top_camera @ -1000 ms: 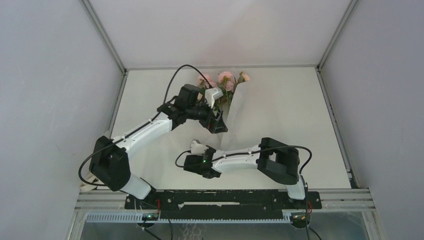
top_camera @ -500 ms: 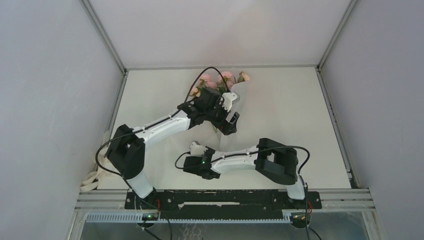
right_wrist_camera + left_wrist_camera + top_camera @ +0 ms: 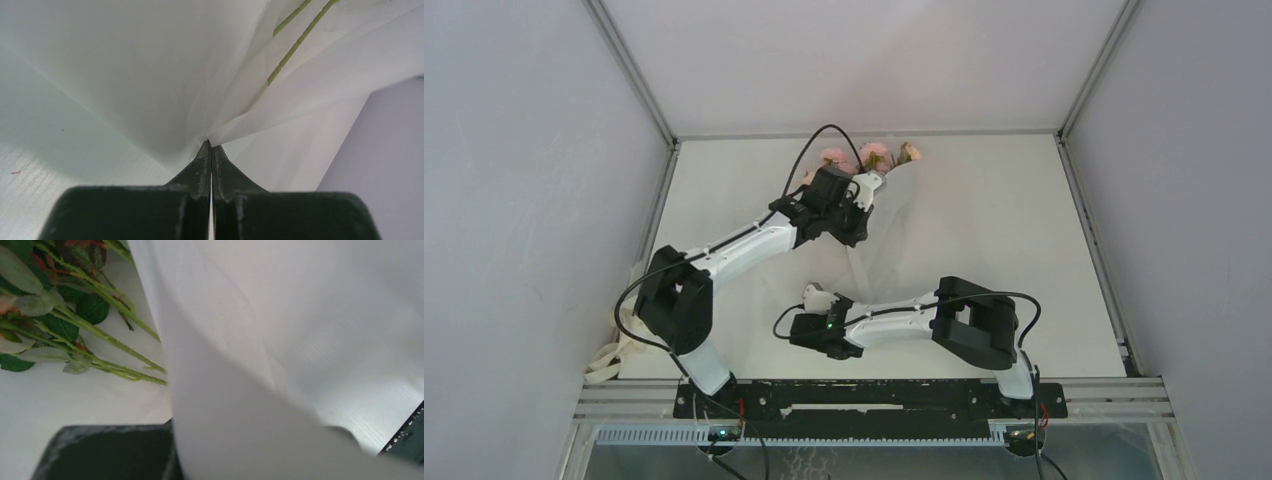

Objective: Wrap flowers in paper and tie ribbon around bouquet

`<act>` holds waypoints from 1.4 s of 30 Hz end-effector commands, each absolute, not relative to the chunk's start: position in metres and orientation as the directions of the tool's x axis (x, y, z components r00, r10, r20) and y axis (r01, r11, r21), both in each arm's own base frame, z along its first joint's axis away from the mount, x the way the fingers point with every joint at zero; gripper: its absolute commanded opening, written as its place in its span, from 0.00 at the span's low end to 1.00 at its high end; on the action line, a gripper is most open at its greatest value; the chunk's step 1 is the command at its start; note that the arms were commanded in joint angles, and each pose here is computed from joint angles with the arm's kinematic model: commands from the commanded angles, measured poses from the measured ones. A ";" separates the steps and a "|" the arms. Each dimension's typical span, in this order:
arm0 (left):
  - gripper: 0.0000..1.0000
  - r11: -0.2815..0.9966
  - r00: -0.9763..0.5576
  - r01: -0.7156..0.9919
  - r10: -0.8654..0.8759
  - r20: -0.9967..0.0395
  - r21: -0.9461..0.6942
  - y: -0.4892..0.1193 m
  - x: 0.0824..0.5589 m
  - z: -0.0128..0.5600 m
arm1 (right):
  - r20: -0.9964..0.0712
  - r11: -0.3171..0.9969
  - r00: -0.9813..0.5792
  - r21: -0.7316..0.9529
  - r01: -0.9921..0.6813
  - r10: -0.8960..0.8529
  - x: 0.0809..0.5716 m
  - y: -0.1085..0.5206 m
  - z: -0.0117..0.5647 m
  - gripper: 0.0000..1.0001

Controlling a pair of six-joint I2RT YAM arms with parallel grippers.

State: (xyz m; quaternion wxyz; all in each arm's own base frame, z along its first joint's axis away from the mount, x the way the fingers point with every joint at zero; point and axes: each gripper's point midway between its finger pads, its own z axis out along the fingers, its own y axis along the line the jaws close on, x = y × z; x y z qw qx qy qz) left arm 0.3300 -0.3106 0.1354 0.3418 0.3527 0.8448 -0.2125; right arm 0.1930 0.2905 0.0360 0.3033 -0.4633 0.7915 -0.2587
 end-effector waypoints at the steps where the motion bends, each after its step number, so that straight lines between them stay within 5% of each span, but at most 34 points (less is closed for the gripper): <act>1: 0.00 0.663 -0.546 0.727 0.402 -0.736 -0.177 -0.294 0.334 0.147 | -0.268 0.447 -0.373 -0.695 -0.563 -0.888 0.194 0.300 0.044 0.00; 7: 0.00 0.674 -0.671 0.660 0.329 -0.665 -0.333 -0.270 0.344 0.110 | -0.316 0.488 -0.379 -0.661 -0.569 -0.870 0.189 0.301 0.063 0.45; 13: 0.00 0.689 -0.773 0.569 0.265 -0.576 -0.448 -0.251 0.352 0.068 | -0.463 0.497 -0.265 -0.502 -0.708 -0.846 0.153 0.326 0.102 0.63; 21: 0.00 0.696 -0.838 0.493 0.219 -0.499 -0.522 -0.235 0.352 0.037 | -0.628 0.461 -0.247 -0.202 -0.864 -0.738 0.111 0.336 0.134 0.62; 25: 0.00 0.684 -0.840 0.494 0.216 -0.497 -0.537 -0.237 0.349 0.038 | -0.739 0.608 -0.451 0.071 -0.791 -0.500 0.154 0.342 0.142 0.58; 29: 0.00 0.676 -0.837 0.500 0.215 -0.504 -0.541 -0.237 0.348 0.044 | -0.706 0.691 -0.633 0.284 -0.665 -0.319 0.197 0.348 0.128 0.46; 35: 0.00 0.684 -0.832 0.501 0.212 -0.512 -0.530 -0.230 0.348 0.045 | -0.622 0.654 -0.682 0.337 -0.677 -0.385 0.187 0.372 0.074 0.23; 42: 0.00 0.672 -0.841 0.498 0.220 -0.495 -0.548 -0.226 0.341 0.039 | -0.519 0.579 -0.586 0.199 -0.791 -0.622 0.135 0.360 0.030 0.22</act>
